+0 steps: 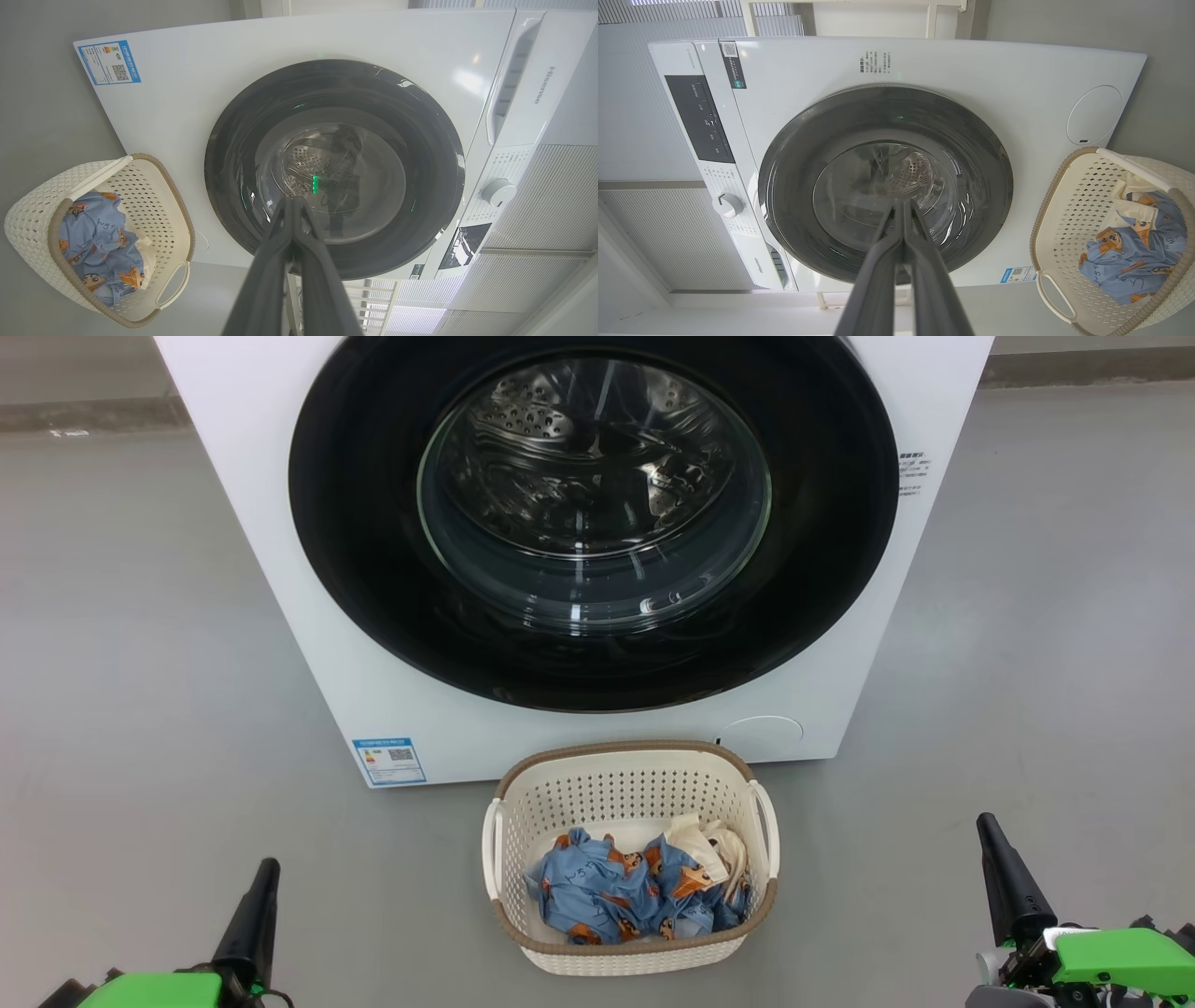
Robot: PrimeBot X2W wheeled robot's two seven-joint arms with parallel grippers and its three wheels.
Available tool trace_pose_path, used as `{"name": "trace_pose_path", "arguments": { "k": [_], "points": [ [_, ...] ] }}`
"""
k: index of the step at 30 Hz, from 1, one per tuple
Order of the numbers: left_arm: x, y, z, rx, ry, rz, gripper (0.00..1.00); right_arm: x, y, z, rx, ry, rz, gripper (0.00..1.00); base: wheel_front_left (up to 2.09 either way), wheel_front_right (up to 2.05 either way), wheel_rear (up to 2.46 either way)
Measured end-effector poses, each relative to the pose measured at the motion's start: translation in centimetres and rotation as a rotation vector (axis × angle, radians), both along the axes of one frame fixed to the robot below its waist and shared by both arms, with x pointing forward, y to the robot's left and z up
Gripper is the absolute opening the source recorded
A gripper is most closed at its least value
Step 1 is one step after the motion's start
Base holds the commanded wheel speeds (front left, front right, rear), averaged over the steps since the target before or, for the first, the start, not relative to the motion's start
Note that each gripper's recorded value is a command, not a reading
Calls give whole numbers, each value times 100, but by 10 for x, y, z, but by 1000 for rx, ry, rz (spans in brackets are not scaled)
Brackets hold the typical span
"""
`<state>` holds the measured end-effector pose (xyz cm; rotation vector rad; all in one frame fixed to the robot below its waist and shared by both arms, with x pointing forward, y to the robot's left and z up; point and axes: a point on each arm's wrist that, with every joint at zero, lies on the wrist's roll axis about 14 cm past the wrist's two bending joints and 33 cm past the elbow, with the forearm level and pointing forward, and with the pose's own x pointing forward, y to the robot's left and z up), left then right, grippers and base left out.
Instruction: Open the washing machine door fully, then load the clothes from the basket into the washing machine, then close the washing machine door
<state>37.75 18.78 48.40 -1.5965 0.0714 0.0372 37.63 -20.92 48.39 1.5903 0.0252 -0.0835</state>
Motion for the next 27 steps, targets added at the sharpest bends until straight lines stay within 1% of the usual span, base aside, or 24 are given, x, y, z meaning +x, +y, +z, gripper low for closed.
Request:
{"name": "trace_pose_path", "arguments": {
  "k": [7, 8, 14, 19, 27],
  "points": [
    [0, 0, 0, 0, 0, 0, 0, 0, 0, 0, 0, 0, 0, 0, 0, 0, 0],
    [0, 0, 0, 0, 1, 0, 100, 0, 0, 0, 0, 1, 0, 100, 0, 0, 0],
    [-17, -8, -32, -27, 97, -3, 100, -16, 3, -33, 21, 98, -7, 100, 0, 0, 0],
    [-17, -6, -31, -21, 94, 10, 100, -16, 3, -33, 17, 99, -15, 100, 0, 0, 0],
    [-16, -7, -29, 34, 90, 6, 100, -16, 5, -35, -57, 112, -6, 100, 0, 0, 0]
  ]
}}
